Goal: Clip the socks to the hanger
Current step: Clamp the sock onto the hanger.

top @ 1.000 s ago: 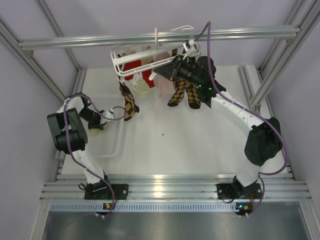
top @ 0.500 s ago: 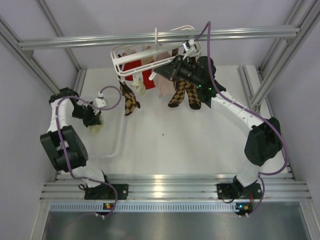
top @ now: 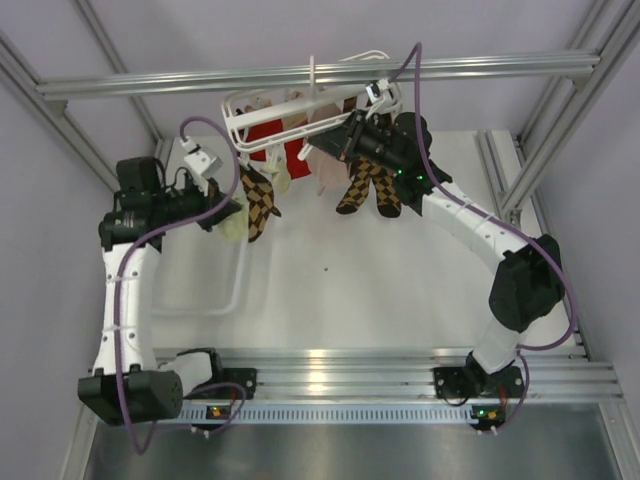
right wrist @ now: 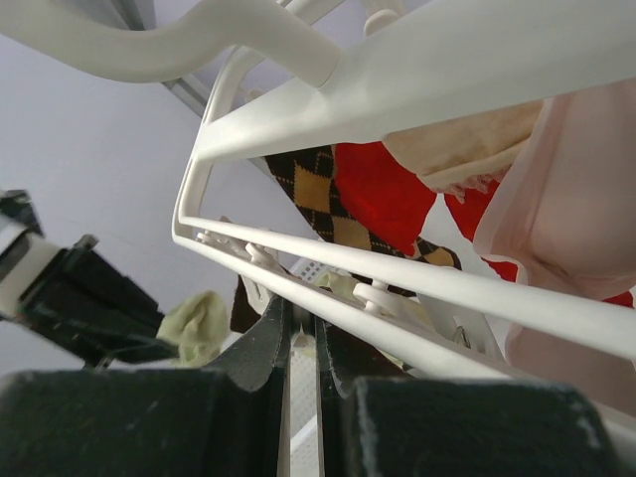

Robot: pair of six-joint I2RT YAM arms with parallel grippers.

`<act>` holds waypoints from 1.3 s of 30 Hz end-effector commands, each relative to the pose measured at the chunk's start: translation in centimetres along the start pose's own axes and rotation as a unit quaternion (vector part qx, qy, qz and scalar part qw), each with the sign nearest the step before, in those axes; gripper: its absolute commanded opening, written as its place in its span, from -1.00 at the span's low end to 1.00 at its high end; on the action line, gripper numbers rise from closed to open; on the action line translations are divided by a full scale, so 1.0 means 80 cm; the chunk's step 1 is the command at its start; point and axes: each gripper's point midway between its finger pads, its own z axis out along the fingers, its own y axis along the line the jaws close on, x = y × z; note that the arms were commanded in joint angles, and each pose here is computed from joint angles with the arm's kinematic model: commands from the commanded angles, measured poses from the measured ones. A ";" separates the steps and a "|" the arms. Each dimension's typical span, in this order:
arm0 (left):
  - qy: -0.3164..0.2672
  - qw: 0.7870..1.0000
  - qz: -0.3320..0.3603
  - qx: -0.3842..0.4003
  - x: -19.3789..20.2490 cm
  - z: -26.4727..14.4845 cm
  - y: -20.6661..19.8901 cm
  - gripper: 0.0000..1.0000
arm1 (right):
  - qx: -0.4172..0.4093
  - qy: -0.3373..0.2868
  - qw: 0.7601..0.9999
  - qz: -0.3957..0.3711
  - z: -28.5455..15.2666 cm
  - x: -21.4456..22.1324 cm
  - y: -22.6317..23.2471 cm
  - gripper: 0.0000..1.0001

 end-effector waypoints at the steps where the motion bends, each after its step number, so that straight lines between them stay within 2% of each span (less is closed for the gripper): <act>1: -0.079 0.997 0.007 0.022 -0.063 0.018 -0.051 -1.00 | 0.002 -0.031 0.999 -0.018 0.001 -0.035 0.004 -1.00; 2: -0.084 0.995 -0.002 0.051 -0.073 0.029 -0.081 -1.00 | 0.001 -0.031 0.999 -0.018 0.001 -0.035 0.004 -1.00; 6: -0.133 0.989 0.000 0.072 -0.113 0.058 -0.115 -1.00 | -0.002 -0.032 0.999 -0.020 -0.002 -0.036 0.008 -1.00; 7: -0.136 0.989 -0.002 0.049 -0.118 0.069 -0.107 -1.00 | -0.002 -0.030 0.999 -0.019 -0.004 -0.033 0.007 -1.00; 8: -0.138 0.989 0.003 0.057 -0.123 0.081 -0.124 -1.00 | -0.004 -0.030 0.999 -0.019 -0.004 -0.033 0.009 -1.00; 10: -0.145 0.989 0.004 0.008 -0.132 0.104 -0.109 -1.00 | -0.008 -0.030 0.999 -0.017 -0.007 -0.033 0.011 -1.00; 11: -0.138 0.990 -0.016 0.004 -0.132 0.117 -0.118 -1.00 | -0.009 -0.029 0.999 -0.015 -0.008 -0.032 0.012 -1.00; 13: -0.127 0.990 -0.047 -0.024 -0.132 0.138 -0.105 -1.00 | -0.012 -0.030 0.999 -0.013 -0.011 -0.033 0.015 -1.00; 16: -0.127 0.982 -0.130 -0.054 -0.136 0.157 -0.089 -1.00 | -0.012 -0.034 0.999 -0.009 -0.015 -0.037 0.013 -1.00; 18: -0.134 0.973 -0.167 -0.081 -0.138 0.161 -0.076 -1.00 | -0.013 -0.039 0.999 -0.007 -0.017 -0.041 0.013 -1.00; 24: -0.174 0.956 -0.201 -0.121 -0.154 0.161 -0.050 -1.00 | -0.014 -0.046 0.999 -0.008 -0.024 -0.049 0.011 -1.00; 32: -0.183 0.947 -0.244 -0.101 -0.158 0.156 -0.041 -1.00 | -0.012 -0.040 0.999 -0.019 -0.031 -0.045 0.006 -1.00; 39: -0.189 0.948 -0.244 -0.072 -0.163 0.155 -0.051 -1.00 | -0.012 -0.039 0.999 -0.020 -0.032 -0.043 0.005 -1.00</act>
